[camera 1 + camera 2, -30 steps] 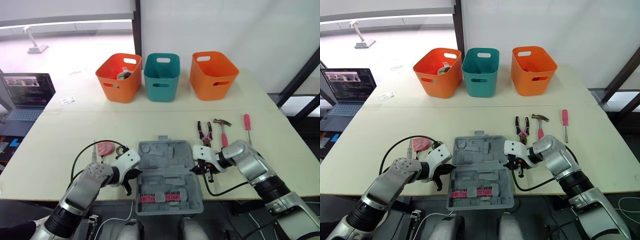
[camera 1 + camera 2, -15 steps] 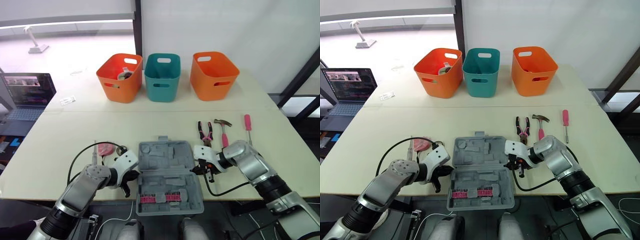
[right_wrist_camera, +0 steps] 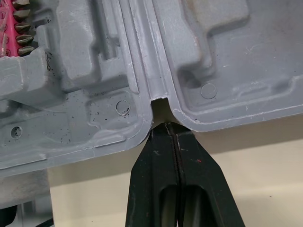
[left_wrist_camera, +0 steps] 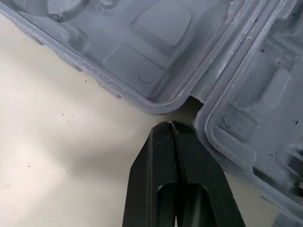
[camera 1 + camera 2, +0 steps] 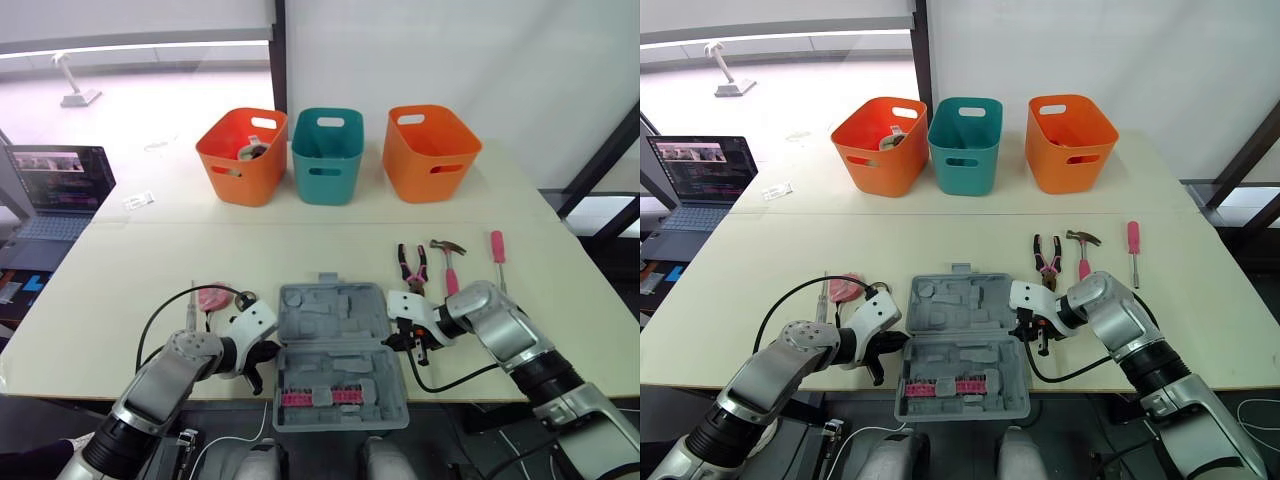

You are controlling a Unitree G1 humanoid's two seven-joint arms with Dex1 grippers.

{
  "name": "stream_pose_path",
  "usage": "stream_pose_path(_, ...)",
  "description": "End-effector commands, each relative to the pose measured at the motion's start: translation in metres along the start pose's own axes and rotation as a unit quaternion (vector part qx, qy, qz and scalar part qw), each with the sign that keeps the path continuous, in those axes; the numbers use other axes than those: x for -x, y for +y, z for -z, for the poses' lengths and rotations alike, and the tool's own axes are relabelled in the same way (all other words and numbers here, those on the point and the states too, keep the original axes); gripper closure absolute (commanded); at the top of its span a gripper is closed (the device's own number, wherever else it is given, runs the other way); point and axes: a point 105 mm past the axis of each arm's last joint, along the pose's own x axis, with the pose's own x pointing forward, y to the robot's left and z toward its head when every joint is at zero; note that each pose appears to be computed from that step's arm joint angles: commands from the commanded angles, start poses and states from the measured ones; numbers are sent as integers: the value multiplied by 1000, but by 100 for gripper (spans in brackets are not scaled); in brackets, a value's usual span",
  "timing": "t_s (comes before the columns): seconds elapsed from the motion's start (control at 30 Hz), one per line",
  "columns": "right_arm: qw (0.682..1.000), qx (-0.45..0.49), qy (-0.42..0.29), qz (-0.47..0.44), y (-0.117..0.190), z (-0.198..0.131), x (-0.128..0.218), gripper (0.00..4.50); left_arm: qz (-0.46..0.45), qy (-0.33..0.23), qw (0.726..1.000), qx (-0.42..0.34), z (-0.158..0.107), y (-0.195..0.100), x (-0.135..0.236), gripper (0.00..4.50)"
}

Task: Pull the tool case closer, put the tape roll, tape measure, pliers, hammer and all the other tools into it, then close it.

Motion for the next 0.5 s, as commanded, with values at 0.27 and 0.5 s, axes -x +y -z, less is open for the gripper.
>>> stream_pose_path(0.27,1000,-6,10,-10,6,6,-6,450,27,18,999,12,12,-15,-6,447)
stream_pose_path(0.5,999,-26,15,29,-12,18,12,450,-24,36,999,34,30,10,16,447)
